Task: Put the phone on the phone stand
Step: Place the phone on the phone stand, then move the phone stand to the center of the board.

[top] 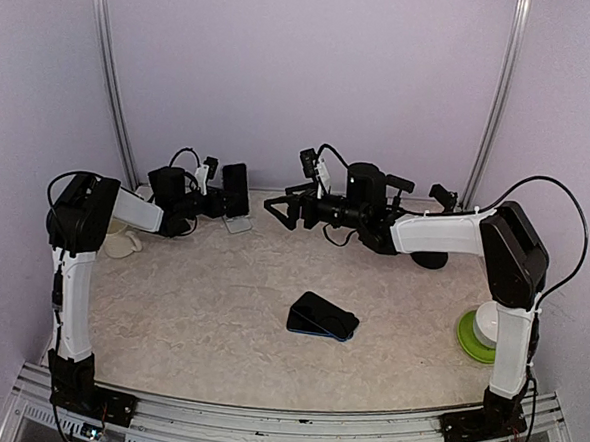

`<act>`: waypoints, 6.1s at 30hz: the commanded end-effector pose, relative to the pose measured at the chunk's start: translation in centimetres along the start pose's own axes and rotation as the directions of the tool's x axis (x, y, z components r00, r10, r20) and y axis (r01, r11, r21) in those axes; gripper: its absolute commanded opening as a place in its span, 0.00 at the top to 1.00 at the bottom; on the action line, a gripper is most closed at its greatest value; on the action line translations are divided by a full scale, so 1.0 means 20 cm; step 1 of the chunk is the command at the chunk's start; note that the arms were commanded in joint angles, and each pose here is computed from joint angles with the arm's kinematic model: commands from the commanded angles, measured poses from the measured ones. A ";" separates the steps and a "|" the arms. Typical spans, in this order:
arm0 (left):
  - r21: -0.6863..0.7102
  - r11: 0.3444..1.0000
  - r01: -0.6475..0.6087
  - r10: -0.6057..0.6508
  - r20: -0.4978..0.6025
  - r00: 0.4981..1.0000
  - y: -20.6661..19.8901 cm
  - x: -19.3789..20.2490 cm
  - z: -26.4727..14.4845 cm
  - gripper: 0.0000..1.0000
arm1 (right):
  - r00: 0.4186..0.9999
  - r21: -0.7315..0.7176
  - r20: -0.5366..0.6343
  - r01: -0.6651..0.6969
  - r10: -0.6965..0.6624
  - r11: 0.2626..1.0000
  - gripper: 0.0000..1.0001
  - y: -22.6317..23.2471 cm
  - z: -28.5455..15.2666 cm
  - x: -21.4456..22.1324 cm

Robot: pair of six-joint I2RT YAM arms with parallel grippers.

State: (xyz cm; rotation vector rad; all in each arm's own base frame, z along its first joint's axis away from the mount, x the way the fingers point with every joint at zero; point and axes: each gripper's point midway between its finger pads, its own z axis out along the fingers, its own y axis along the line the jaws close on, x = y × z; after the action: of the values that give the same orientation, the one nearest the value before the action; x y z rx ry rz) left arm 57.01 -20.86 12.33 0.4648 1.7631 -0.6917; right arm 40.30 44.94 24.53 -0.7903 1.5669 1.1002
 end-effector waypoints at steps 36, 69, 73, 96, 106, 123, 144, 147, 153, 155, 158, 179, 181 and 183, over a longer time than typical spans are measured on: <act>-0.115 0.984 0.133 -0.130 0.035 0.991 0.03 -0.06 -0.16 0.45 | 0.998 -0.051 0.060 0.023 -0.020 0.998 0.00 0.10 0.00 -0.17; -0.083 0.981 0.173 -0.172 0.020 0.985 -0.38 -0.20 -0.48 0.01 | 0.979 0.346 -0.195 0.131 -0.066 0.929 0.00 -0.09 -0.33 -0.12; -0.066 0.989 0.131 -0.128 0.045 0.991 -0.49 -0.29 -0.56 0.01 | 0.972 0.437 -0.224 0.169 -0.075 0.883 0.00 -0.13 -0.44 -0.15; -0.136 0.985 0.107 -0.108 0.002 0.994 -0.86 -0.44 -0.82 0.01 | 0.932 0.590 -0.362 0.254 -0.029 0.766 0.00 -0.29 -0.82 0.01; -0.279 0.937 0.211 -0.247 -0.098 0.964 -0.79 -0.37 -0.89 0.01 | 0.954 0.757 -0.288 0.175 0.082 0.630 0.00 -0.54 -1.08 -0.06; -0.244 0.885 0.397 -0.424 -0.067 0.903 -0.72 -0.29 -1.03 0.01 | 0.991 0.867 -0.046 -0.024 0.128 0.498 0.13 -0.87 -1.32 -0.32; -0.244 0.890 0.384 -0.405 -0.038 0.914 -0.72 -0.33 -1.13 0.01 | 0.979 0.851 -0.069 -0.043 0.193 0.523 0.41 -1.02 -1.21 -0.23; -0.242 0.890 0.387 -0.408 -0.040 0.912 -0.71 -0.32 -1.12 0.01 | 0.980 0.843 -0.061 -0.050 0.187 0.536 0.53 -1.01 -1.21 -0.22; -0.232 0.887 0.399 -0.420 -0.045 0.907 -0.72 -0.31 -1.12 0.01 | 0.980 0.843 -0.062 -0.050 0.189 0.536 0.65 -1.00 -1.22 -0.21; -0.229 0.887 0.401 -0.421 -0.042 0.906 -0.72 -0.31 -1.12 0.01 | 0.980 0.842 -0.064 -0.048 0.189 0.537 0.67 -1.01 -1.22 -0.21; -0.227 0.887 0.401 -0.419 -0.035 0.907 -0.72 -0.32 -1.13 0.01 | 0.979 0.844 -0.066 -0.048 0.191 0.534 0.75 -1.01 -1.22 -0.21; -0.203 0.887 0.414 -0.428 -0.030 0.903 -0.74 -0.32 -1.14 0.01 | 0.987 0.636 -0.039 -0.094 0.153 0.766 1.00 -0.80 -1.04 -0.29; -0.198 0.887 0.417 -0.431 -0.029 0.902 -0.74 -0.32 -1.14 0.01 | 0.987 0.602 -0.033 -0.106 0.157 0.791 1.00 -0.77 -1.00 -0.29; -0.193 0.887 0.419 -0.432 -0.028 0.901 -0.75 -0.33 -1.14 0.01 | 0.986 0.575 -0.033 -0.114 0.162 0.810 1.00 -0.74 -0.96 -0.29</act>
State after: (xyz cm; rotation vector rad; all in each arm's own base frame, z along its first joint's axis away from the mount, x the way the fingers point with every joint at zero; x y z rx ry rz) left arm 33.22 -16.70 25.37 -0.0403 2.0386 -0.7818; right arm 49.21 18.78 24.80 -0.2482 1.9973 0.4706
